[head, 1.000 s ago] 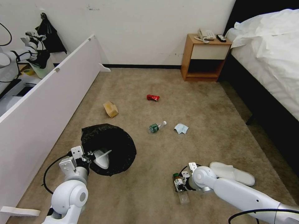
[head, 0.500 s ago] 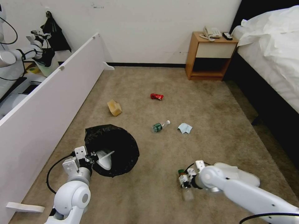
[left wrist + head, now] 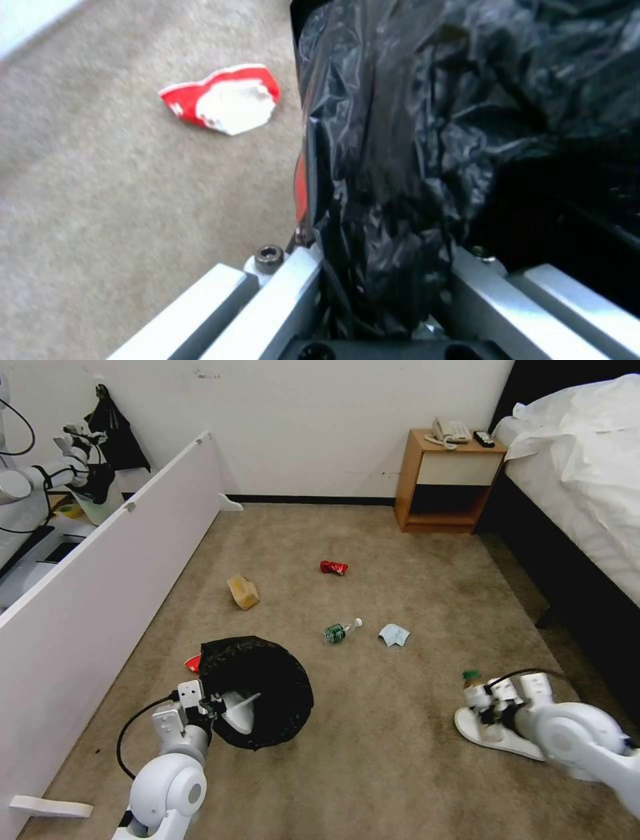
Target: Pick up the trash bin, then pick up the garbage from the floor and place it into the trash bin.
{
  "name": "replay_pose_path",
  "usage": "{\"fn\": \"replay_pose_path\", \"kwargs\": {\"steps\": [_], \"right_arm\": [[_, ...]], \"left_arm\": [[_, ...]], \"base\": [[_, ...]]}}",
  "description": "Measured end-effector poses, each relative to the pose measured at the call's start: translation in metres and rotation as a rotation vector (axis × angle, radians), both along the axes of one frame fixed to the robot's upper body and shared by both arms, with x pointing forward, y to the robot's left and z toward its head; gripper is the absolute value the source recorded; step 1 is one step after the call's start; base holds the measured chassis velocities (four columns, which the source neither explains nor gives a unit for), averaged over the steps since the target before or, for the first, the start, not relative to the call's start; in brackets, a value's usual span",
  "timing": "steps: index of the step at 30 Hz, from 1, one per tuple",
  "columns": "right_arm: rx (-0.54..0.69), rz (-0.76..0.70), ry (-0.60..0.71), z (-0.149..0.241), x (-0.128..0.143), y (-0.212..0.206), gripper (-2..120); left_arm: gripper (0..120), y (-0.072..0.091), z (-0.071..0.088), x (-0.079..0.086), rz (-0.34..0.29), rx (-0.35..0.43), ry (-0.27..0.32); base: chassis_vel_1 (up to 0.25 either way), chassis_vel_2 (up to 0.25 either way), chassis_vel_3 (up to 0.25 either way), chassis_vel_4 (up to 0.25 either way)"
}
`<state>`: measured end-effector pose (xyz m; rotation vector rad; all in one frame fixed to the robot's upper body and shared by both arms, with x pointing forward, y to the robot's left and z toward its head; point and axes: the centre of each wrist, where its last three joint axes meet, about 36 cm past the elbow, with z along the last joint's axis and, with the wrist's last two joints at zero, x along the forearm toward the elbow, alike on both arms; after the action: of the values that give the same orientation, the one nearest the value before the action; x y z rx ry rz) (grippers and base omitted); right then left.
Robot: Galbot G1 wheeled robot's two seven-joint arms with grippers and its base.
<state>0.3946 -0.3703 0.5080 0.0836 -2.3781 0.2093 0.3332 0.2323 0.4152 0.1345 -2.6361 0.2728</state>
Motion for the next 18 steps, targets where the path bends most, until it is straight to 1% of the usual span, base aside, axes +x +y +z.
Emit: {"fn": "replay_pose_path", "kwargs": {"steps": [1,2,5,6,8,9,11,12,14,15,16,17,18], "right_arm": [[0.011,0.009,-0.052,0.014,0.003,0.004,25],[0.011,0.009,-0.052,0.014,0.003,0.004,25],[0.021,0.054,-0.185,0.049,0.007,0.012,25],[0.021,0.054,-0.185,0.049,0.007,0.012,25],[0.006,0.106,-0.266,0.067,0.006,0.015,25],[0.006,0.106,-0.266,0.067,0.006,0.015,25],[-0.008,0.158,-0.343,0.081,0.003,0.019,25],[-0.008,0.158,-0.343,0.081,0.003,0.019,25],[-0.013,0.200,-0.400,0.089,0.001,0.023,25],[-0.013,0.200,-0.400,0.089,0.001,0.023,25],[-0.011,0.235,-0.446,0.098,-0.001,0.028,25],[-0.011,0.235,-0.446,0.098,-0.001,0.028,25],[-0.010,0.267,-0.484,0.105,-0.004,0.031,25]], "left_arm": [[0,-0.002,0.000,0.000,-0.009,-0.009,0.010],[0,-0.002,0.000,0.000,-0.009,-0.009,0.010],[0,-0.004,0.001,-0.002,-0.033,-0.025,0.026],[0,-0.004,0.001,-0.002,-0.033,-0.025,0.026],[0,-0.004,0.002,-0.001,-0.044,-0.035,0.032],[0,-0.004,0.002,-0.001,-0.044,-0.035,0.032],[0,-0.006,0.003,-0.002,-0.055,-0.056,0.043],[0,-0.006,0.003,-0.002,-0.055,-0.056,0.043],[0,-0.007,0.003,-0.002,-0.064,-0.066,0.050],[0,-0.007,0.003,-0.002,-0.064,-0.066,0.050],[0,-0.009,0.002,-0.002,-0.071,-0.076,0.054],[0,-0.009,0.002,-0.002,-0.071,-0.076,0.054],[0,-0.011,0.001,-0.003,-0.078,-0.087,0.059]], "base": [[0.000,0.000,0.000,0.000],[0.000,0.000,0.000,0.000],[0.000,0.000,0.000,0.000],[0.000,0.000,0.000,0.000],[0.000,0.000,0.000,0.000],[0.000,0.000,0.000,0.000],[0.000,0.000,0.000,0.000],[0.000,0.000,0.000,0.000],[0.000,0.000,0.000,0.000],[0.000,0.000,0.000,0.000],[0.000,0.000,0.000,0.000],[0.000,0.000,0.000,0.000],[0.000,0.000,0.000,0.000]]}}
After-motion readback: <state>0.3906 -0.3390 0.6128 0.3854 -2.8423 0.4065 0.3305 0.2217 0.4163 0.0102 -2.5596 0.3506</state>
